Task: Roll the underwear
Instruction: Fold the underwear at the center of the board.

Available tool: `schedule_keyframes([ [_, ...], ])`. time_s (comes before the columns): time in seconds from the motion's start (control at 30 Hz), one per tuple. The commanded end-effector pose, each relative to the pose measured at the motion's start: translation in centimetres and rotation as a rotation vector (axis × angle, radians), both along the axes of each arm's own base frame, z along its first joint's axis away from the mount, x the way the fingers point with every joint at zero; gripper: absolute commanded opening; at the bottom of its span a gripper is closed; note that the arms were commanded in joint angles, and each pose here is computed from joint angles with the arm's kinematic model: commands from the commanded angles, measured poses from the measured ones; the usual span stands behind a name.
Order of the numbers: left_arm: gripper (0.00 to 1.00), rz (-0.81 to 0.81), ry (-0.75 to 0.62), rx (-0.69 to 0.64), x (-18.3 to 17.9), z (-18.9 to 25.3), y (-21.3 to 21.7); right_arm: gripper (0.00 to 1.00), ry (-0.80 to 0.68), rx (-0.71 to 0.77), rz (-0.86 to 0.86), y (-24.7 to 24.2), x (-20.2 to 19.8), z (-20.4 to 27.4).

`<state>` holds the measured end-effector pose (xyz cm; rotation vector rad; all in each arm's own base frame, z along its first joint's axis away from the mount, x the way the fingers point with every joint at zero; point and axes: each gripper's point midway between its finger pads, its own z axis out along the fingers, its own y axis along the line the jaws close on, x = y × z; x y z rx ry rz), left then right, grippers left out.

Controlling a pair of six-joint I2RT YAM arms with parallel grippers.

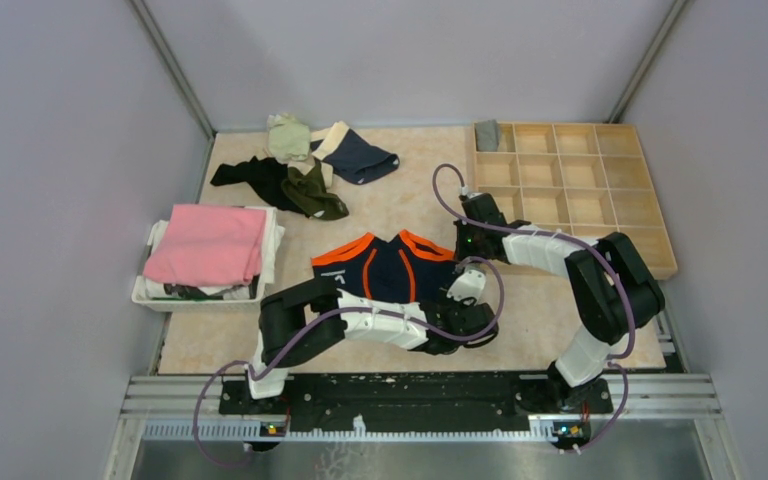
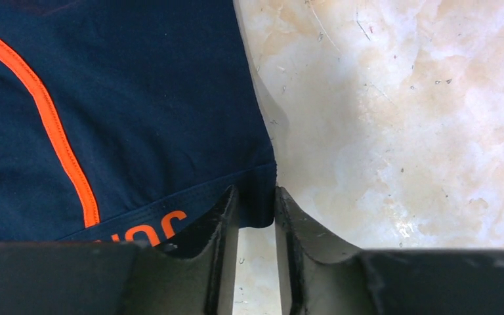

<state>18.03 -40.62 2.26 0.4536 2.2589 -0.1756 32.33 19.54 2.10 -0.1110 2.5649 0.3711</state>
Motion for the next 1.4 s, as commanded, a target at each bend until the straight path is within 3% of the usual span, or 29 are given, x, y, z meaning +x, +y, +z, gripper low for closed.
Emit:
schedule_keyframes([
  [0.0, 0.27, 0.0, 0.029, 0.066, -0.7, -2.0, 1.6, 0.0, 0.077, -0.024, 0.022, -0.6, -2.2, -1.6],
  [0.23, 0.0, -0.002, 0.02, 0.022, -1.0, 0.4, 1.7, 0.0, 0.037, -0.007, 0.02, -0.6, -2.1, 0.0],
  [0.63, 0.0, -0.295, 0.08, -0.309, -5.0, 6.9, -0.8, 0.0, -0.076, 0.028, 0.007, -1.9, -3.5, 6.8],
  [0.93, 0.0, -0.426, 0.145, -0.46, -7.2, 9.8, -4.8, 0.0, -0.117, -0.022, -0.03, -4.8, -6.0, 9.3],
  [1.13, 0.0, -0.412, 0.139, -0.51, -7.1, 11.1, -5.2, 0.0, -0.149, 0.008, 0.002, -4.8, -7.0, 12.3],
  [1.37, 0.0, -0.313, 0.109, -0.563, -6.5, 12.4, -1.9, 0.0, -0.15, 0.144, 0.08, -1.3, -6.7, 14.2],
])
